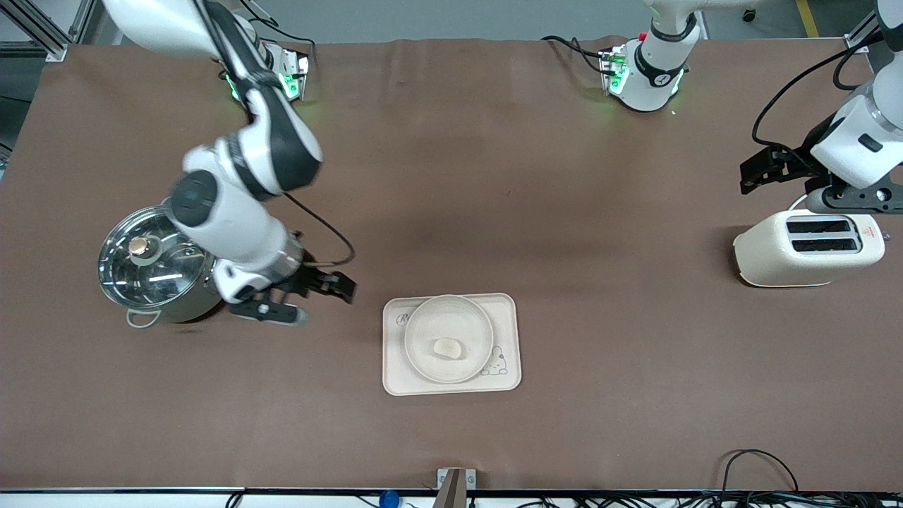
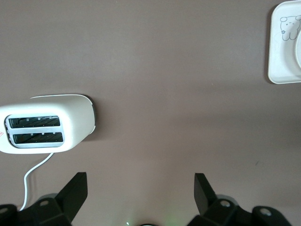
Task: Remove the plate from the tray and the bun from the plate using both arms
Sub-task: 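Reach the right gripper to the white plate rim and grasp it, then lift the plate off the tray with the right gripper while the left gripper approaches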
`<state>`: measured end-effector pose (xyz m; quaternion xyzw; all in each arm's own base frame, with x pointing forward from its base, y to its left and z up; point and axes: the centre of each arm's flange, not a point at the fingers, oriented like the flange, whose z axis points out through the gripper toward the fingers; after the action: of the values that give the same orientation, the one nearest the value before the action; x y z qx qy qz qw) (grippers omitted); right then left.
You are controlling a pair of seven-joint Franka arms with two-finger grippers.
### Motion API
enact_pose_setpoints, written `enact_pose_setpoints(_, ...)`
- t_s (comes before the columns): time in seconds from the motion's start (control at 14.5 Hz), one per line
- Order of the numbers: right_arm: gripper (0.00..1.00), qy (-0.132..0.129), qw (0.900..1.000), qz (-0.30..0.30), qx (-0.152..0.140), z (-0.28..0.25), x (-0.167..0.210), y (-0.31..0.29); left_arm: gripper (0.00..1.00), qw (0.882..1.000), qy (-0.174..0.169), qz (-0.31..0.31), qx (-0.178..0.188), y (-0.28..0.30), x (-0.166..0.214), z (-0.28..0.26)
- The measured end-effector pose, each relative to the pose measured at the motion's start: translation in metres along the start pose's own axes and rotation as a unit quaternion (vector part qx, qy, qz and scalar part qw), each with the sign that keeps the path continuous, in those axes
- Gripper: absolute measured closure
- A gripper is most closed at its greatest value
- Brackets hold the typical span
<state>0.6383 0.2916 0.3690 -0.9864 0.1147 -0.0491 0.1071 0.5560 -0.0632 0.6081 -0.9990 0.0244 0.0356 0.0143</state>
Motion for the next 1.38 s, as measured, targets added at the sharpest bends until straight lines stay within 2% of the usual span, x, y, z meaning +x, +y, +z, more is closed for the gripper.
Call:
enact_pose_setpoints(0.28, 0.00, 0.029, 0.999, 0.041, 0.016, 0.094, -0.009, -0.032, 0.00, 1.000, -0.003, 0.003, -0.001, 0.003, 0.010, 0.013)
enact_pose_setpoints(0.42, 0.00, 0.050, 0.997, 0.054, 0.029, 0.125, -0.008, -0.036, 0.00, 1.000, -0.005, 0.007, -0.002, 0.008, 0.015, 0.020)
enact_pose_setpoints(0.62, 0.04, 0.061, 0.996, 0.061, 0.037, 0.161, -0.012, -0.042, 0.00, 1.000, -0.011, 0.009, -0.007, 0.011, 0.021, 0.030)
enact_pose_setpoints(0.76, 0.22, 0.066, 0.995, 0.055, 0.042, 0.176, -0.019, -0.049, 0.00, 1.000, -0.013, 0.009, -0.014, 0.012, 0.024, 0.034)
enact_pose_setpoints(0.83, 0.22, 0.067, 0.995, 0.052, 0.043, 0.181, -0.022, -0.051, 0.00, 1.000, -0.013, 0.009, -0.016, 0.013, 0.026, 0.036)
enact_pose_setpoints(0.9, 0.29, 0.068, 0.995, 0.051, 0.044, 0.185, -0.024, -0.052, 0.00, 1.000, -0.014, 0.009, -0.016, 0.013, 0.027, 0.038)
enact_pose_setpoints(1.25, 0.82, 0.088, 0.994, 0.043, 0.051, 0.190, -0.021, -0.051, 0.00, 1.000, -0.015, 0.010, -0.016, 0.014, 0.027, 0.040)
enact_pose_setpoints(1.38, 0.96, 0.095, 0.993, 0.040, 0.055, 0.188, -0.020, -0.051, 0.00, 1.000, -0.016, 0.010, -0.016, 0.014, 0.027, 0.041)
